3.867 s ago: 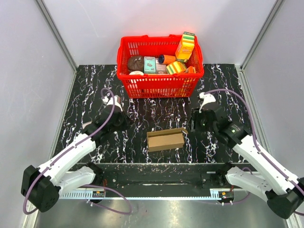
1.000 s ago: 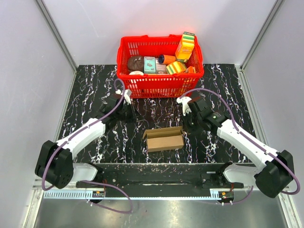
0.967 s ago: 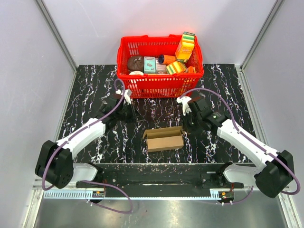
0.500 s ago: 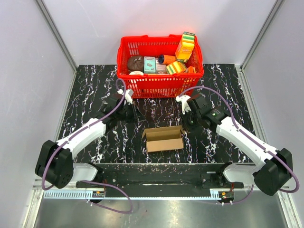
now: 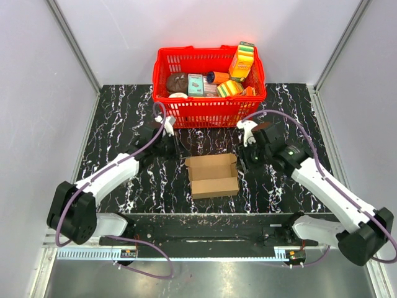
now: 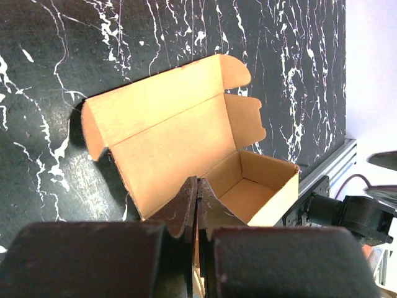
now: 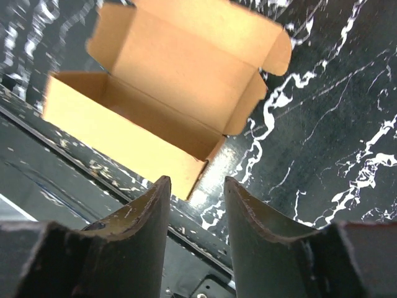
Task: Fold the paper box
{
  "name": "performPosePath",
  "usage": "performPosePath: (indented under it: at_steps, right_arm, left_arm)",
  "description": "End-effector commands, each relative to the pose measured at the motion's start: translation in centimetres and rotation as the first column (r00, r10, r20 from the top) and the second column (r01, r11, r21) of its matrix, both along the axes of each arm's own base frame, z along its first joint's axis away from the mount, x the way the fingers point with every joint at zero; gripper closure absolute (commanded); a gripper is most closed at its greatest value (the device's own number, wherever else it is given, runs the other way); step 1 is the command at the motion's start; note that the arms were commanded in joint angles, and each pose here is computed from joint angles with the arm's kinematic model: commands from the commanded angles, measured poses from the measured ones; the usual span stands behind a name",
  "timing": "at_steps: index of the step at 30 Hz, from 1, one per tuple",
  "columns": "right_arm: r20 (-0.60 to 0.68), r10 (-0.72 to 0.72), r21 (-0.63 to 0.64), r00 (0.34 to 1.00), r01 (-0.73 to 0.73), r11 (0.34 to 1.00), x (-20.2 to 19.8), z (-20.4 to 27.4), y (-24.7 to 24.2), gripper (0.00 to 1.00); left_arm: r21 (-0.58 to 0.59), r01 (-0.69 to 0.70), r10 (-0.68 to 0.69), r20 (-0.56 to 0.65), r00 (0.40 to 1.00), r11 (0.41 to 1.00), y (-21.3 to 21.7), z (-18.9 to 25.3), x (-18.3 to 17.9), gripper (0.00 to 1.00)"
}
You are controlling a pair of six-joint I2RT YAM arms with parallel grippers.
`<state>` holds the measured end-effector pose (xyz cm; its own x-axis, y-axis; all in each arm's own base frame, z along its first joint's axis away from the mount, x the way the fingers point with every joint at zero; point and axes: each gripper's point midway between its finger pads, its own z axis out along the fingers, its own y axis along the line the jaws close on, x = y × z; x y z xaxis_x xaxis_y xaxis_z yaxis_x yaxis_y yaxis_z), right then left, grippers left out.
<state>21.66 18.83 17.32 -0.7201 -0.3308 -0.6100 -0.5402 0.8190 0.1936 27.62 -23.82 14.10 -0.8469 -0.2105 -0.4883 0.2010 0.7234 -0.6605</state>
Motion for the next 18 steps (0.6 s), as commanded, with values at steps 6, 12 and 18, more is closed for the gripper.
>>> performPosePath:
  at_steps: [6, 12, 18]
  right_arm:
    - [-0.067, -0.011, 0.361, 0.998, 0.035, 0.932, -3.0, 6.0, 3.6, 0.77]
    - [-0.161, -0.045, 0.437, 0.986, 0.112, 0.893, -4.8, 3.9, 4.9, 0.82]
    - [-0.199, -0.02, 0.381, 0.98, 0.096, 0.92, -5.9, 1.2, 7.4, 0.82]
  left_arm:
    - [-0.034, 0.135, -0.134, 0.025, 0.991, 0.99, -3.0, 1.4, 2.3, 1.0]
    - [-0.01, 0.135, -0.135, 0.007, 0.991, 0.991, -3.2, 1.0, 3.1, 1.0]
    - [-0.016, 0.127, -0.127, 0.006, 0.992, 0.992, -2.9, 1.1, 2.6, 1.0]
